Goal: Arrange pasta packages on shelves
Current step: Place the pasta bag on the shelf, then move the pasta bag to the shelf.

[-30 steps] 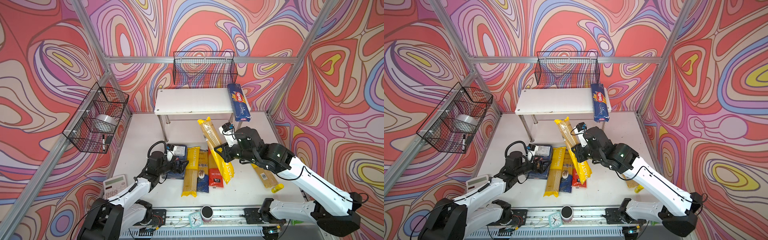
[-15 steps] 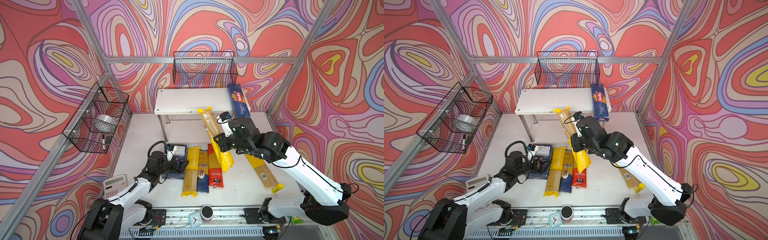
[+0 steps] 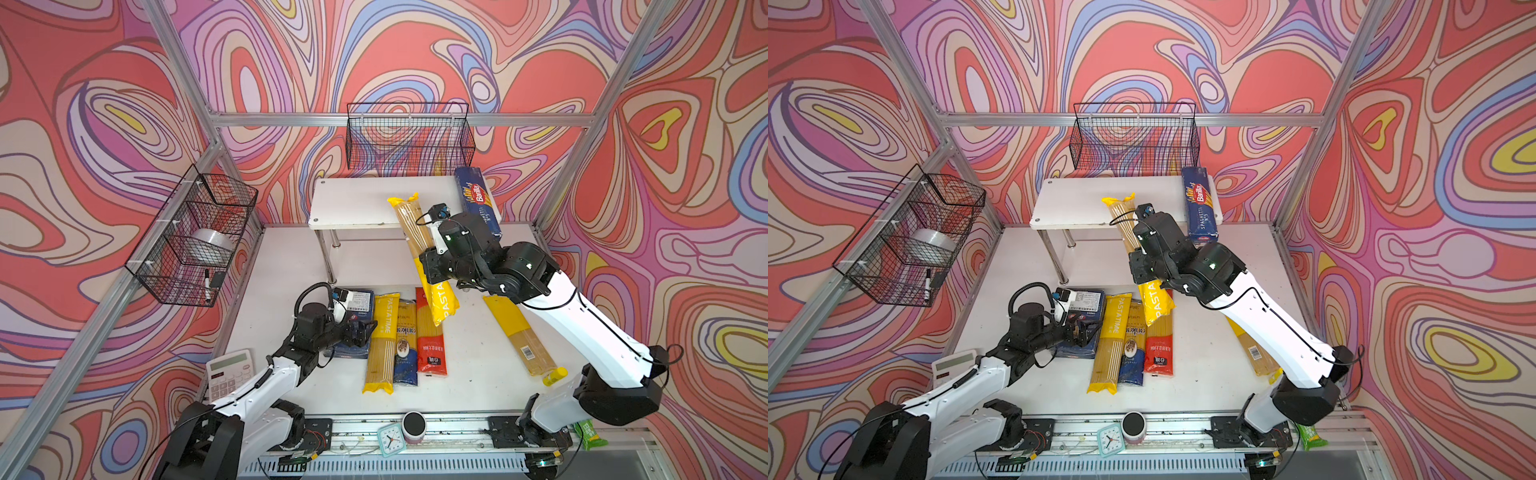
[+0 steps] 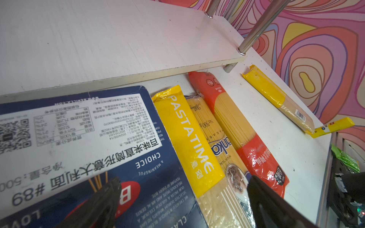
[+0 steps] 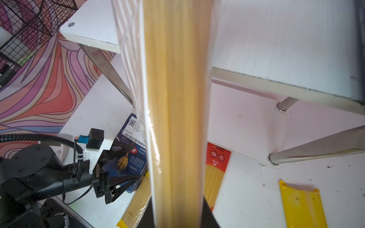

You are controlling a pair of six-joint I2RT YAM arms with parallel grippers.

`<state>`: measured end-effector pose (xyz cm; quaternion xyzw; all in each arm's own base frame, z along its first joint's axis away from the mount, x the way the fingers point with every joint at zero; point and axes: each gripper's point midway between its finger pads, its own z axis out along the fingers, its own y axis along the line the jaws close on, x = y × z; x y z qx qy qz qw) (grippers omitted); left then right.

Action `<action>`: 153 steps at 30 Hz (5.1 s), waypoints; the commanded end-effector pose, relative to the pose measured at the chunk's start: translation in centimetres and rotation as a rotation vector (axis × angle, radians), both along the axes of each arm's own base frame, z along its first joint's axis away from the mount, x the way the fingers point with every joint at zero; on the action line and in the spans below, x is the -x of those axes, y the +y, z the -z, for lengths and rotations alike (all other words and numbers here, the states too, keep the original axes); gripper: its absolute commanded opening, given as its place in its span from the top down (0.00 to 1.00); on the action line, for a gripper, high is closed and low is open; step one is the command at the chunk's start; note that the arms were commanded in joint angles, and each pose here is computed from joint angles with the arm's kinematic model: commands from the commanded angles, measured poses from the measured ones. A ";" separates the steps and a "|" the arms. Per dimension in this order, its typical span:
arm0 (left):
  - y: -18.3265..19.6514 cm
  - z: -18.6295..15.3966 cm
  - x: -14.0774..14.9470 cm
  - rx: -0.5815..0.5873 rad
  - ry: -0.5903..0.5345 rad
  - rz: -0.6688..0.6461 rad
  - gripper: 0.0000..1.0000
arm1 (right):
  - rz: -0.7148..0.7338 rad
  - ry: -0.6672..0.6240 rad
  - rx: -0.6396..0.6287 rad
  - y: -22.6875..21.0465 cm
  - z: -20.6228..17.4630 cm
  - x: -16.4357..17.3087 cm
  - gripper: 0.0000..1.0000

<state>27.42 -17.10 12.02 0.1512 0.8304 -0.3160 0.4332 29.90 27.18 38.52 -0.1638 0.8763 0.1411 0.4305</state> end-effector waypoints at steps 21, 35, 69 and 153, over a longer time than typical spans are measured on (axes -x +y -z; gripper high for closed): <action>1.6 -3.9 1.6 -0.019 -0.160 -0.047 0.00 | 0.197 -0.135 -0.052 -4.6 -6.7 -7.7 0.82; 1.6 -3.0 1.4 -0.024 -0.134 -0.050 0.00 | 0.251 -0.207 -0.054 -5.2 -6.7 -12.7 0.81; 1.4 -2.5 1.1 -0.025 -0.119 -0.048 0.00 | 0.337 -0.221 -0.021 -6.6 -4.3 -17.2 0.63; 5.5 -3.7 0.5 -0.163 -0.197 -0.240 0.00 | -0.214 0.056 -0.272 -2.5 -0.6 -2.2 0.53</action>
